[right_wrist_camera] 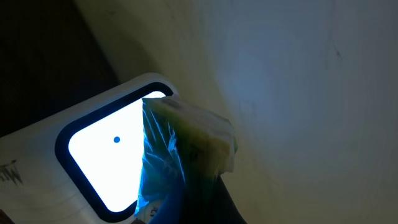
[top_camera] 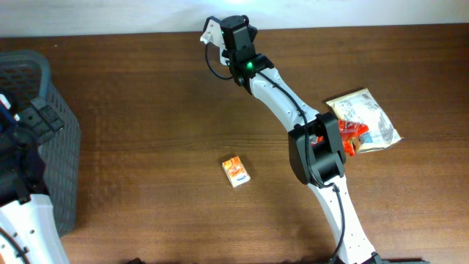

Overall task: Scan the item barcode
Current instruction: 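Hold the green-and-white pack in front of the scanner window, then carry the pack right and drop it onto the bag pile, then move the right gripper left over the orange box, then lower the right gripper and grasp the orange box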

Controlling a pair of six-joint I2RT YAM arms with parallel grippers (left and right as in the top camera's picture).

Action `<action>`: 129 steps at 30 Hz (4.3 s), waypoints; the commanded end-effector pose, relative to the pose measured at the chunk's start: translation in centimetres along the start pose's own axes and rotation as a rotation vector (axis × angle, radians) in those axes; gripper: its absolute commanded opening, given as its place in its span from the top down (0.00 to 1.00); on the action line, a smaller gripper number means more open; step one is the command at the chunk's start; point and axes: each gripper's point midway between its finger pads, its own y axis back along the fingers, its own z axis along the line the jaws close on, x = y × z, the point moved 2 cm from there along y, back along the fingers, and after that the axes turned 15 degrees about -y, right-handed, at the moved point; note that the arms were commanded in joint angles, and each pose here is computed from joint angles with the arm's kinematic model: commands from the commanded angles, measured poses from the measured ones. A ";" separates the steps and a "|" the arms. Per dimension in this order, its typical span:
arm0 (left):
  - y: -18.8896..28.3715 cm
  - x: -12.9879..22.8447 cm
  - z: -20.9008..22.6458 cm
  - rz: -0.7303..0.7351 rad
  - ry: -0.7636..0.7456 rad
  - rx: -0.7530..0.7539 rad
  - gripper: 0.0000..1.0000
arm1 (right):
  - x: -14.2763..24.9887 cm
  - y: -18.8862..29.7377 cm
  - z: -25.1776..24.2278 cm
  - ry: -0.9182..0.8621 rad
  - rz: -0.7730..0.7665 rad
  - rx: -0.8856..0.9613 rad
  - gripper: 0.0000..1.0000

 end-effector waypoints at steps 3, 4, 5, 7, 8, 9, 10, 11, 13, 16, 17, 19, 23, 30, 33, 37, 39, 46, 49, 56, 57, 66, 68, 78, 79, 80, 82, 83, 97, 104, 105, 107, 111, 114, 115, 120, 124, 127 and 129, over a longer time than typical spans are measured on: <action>0.1 -0.1 0.3 -0.006 -0.008 -0.009 0.01 | -0.5 0.2 0.4 -0.009 -0.012 -0.002 0.96; 0.1 -0.1 0.3 -0.006 -0.008 -0.009 0.01 | -0.6 0.2 0.5 -0.008 -0.013 -0.004 0.96; 0.1 -0.1 0.3 -0.006 -0.008 -0.009 0.01 | -0.9 0.4 0.5 -0.009 -0.018 -0.003 0.96; 0.1 -0.1 0.3 -0.006 -0.008 -0.009 0.01 | -1.7 0.9 0.4 -0.010 -0.033 -0.002 0.96; 0.1 -0.1 0.3 -0.006 -0.008 -0.009 0.01 | -2.2 1.3 0.1 -0.012 -0.040 0.001 0.96; 0.1 -0.1 0.3 -0.006 -0.008 -0.009 0.01 | -2.7 1.7 -0.3 -0.015 -0.051 0.006 0.96; 0.1 -0.1 0.3 -0.006 -0.008 -0.009 0.01 | -3.3 2.2 -0.8 -0.020 -0.061 0.012 0.96; 0.1 -0.1 0.3 -0.006 -0.008 -0.009 0.01 | -3.9 2.8 -1.5 -0.026 -0.074 0.020 0.96; 0.1 -0.1 0.3 -0.006 -0.008 -0.009 0.01 | -5.2 4.3 -3.0 -0.043 -0.090 0.026 0.96; 0.1 -0.1 0.3 -0.006 -0.008 -0.009 0.01 | -6.0 7.5 -5.6 -0.195 -0.067 0.001 0.96; 0.1 -0.1 0.3 -0.006 -0.008 -0.009 0.01 | -5.9 8.8 -6.3 -0.258 -0.040 -0.020 0.96; 0.1 -0.1 0.3 -0.006 -0.008 -0.009 0.01 | -5.2 11.6 -7.5 -0.405 0.033 -0.058 0.96; 0.1 -0.1 0.3 -0.006 -0.008 -0.009 0.01 | -1.5 17.5 -9.9 -0.855 0.251 -0.072 0.96; 0.1 -0.1 0.3 -0.006 -0.008 -0.009 0.01 | 12.7 22.4 -11.7 -1.165 0.832 0.085 0.96; 0.1 -0.1 0.3 -0.006 -0.008 -0.009 0.01 | 18.1 22.3 -10.6 -1.202 1.038 0.056 0.96; 0.1 -0.1 0.3 -0.006 -0.008 -0.009 0.01 | 25.6 22.6 -8.3 -1.243 1.280 0.048 0.96; 0.1 -0.1 0.3 -0.006 -0.008 -0.009 0.01 | 28.2 23.1 -7.1 -1.265 1.365 0.035 0.96; 0.1 -0.1 0.3 -0.006 -0.008 -0.009 0.01 | 28.8 23.5 -7.3 -1.256 1.365 -0.098 0.39; 0.1 -0.1 0.3 -0.006 -0.008 -0.009 0.01 | 25.1 23.3 -8.1 -1.258 1.235 -0.261 0.38; 0.1 -0.1 0.3 -0.006 -0.008 -0.009 0.01 | 13.4 24.8 -2.6 -1.108 0.988 -0.750 0.39; 0.1 -0.1 0.3 -0.006 -0.008 -0.009 0.01 | 12.6 25.2 -1.4 -1.058 0.980 -0.779 0.40; 0.1 -0.1 0.3 -0.006 -0.008 -0.009 0.01 | 8.6 29.5 11.7 -0.706 0.986 -0.954 0.45; 0.1 -0.1 0.3 -0.006 -0.008 -0.009 0.01 | 8.2 30.6 14.3 -0.612 0.959 -0.995 0.46; 0.1 -0.1 0.3 -0.006 -0.008 -0.009 0.01 | 8.9 31.5 21.0 -0.338 0.850 -0.638 0.61; 0.1 -0.1 0.3 -0.006 -0.008 -0.009 0.01 | 9.2 31.2 21.2 -0.346 0.859 -0.606 0.61; 0.1 -0.1 0.3 -0.006 -0.008 -0.009 0.01 | 9.5 31.0 21.4 -0.353 0.873 -0.592 0.61; 0.1 -0.1 0.3 -0.006 -0.008 -0.009 0.01 | 9.8 30.8 21.5 -0.373 0.890 -0.568 0.61; 0.1 -0.1 0.3 -0.006 -0.008 -0.009 0.01 | 9.9 30.7 21.4 -0.373 0.891 -0.565 0.61; 0.1 -0.1 0.3 -0.006 -0.008 -0.009 0.01 | 13.0 28.9 22.2 -0.428 1.072 -0.605 0.71; 0.1 -0.1 0.3 -0.006 -0.008 -0.009 0.01 | 11.6 28.7 21.1 -0.461 1.068 -0.613 0.96; 0.1 -0.1 0.3 -0.006 -0.008 -0.009 0.01 | 11.1 28.7 20.7 -0.463 1.062 -0.611 0.96; 0.1 -0.1 0.3 -0.006 -0.008 -0.009 0.01 | 10.2 28.7 20.2 -0.477 1.046 -0.619 0.96; 0.1 -0.1 0.3 -0.006 -0.008 -0.009 0.01 | 4.9 30.4 19.0 -0.540 0.951 -0.889 0.96; 0.1 -0.1 0.3 -0.006 -0.008 -0.009 0.01 | 1.3 30.5 17.8 -0.647 0.840 -1.146 0.96; 0.1 -0.1 0.3 -0.006 -0.008 -0.009 0.01 | 0.8 30.0 17.7 -0.699 0.819 -1.210 0.96; 0.1 -0.1 0.3 -0.006 -0.008 -0.009 0.01 | 1.7 27.5 20.6 -0.878 0.806 -1.493 0.96; 0.1 -0.1 0.3 -0.006 -0.008 -0.009 0.01 | 4.7 25.0 21.9 -0.907 0.877 -1.432 0.96; 0.1 -0.1 0.3 -0.006 -0.008 -0.009 0.01 | 7.1 22.8 21.3 -0.919 0.933 -1.268 0.96; 0.1 -0.1 0.3 -0.006 -0.008 -0.009 0.01 | 7.6 22.3 20.9 -0.927 0.939 -1.240 0.96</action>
